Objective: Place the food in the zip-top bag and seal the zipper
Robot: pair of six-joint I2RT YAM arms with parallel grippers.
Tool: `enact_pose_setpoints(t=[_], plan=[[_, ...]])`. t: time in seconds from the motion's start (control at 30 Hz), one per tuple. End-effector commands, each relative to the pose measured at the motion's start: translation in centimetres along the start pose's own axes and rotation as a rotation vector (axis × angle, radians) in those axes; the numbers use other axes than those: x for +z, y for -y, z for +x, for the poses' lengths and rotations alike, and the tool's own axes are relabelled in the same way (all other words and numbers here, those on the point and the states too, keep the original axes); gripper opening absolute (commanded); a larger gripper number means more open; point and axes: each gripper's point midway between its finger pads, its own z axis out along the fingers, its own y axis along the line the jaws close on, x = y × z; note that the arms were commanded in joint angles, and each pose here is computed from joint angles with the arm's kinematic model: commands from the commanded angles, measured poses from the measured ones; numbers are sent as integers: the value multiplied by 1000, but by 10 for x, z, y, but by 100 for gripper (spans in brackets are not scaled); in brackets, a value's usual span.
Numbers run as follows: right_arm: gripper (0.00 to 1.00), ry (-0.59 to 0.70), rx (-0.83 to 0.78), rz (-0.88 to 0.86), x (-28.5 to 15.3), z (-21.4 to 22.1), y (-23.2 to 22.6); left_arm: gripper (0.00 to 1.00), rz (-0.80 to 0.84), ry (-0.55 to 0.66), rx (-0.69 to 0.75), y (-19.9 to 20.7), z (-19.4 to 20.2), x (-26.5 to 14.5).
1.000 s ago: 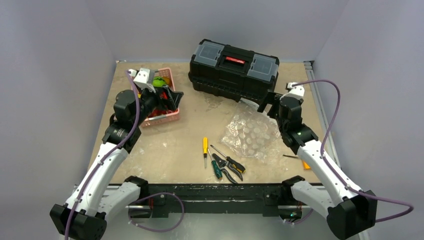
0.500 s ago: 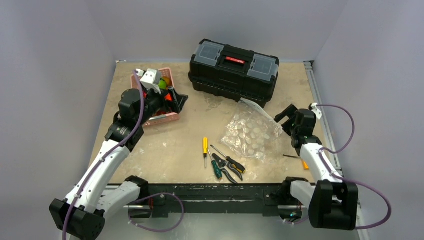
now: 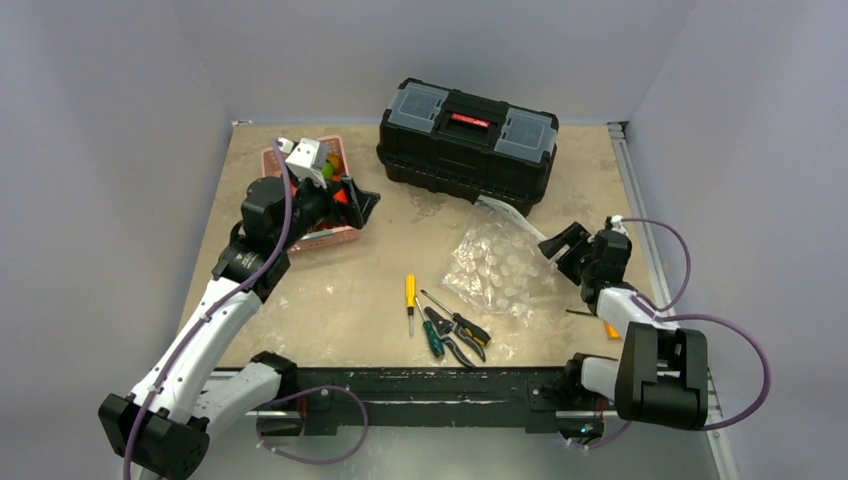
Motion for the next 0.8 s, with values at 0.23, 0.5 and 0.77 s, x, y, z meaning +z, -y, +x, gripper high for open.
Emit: enact_pose_setpoints(t=[0.23, 0.5, 0.77], plan=[[3, -11, -149, -270, 3, -7, -47, 93, 47, 49, 22, 16, -23, -2], [0, 21, -310, -552, -36, -6, -117, 92, 122, 3, -12, 31, -18, 1], [0, 189, -597, -833, -118, -6, -237, 88, 266, -85, -80, 66, -29, -14]])
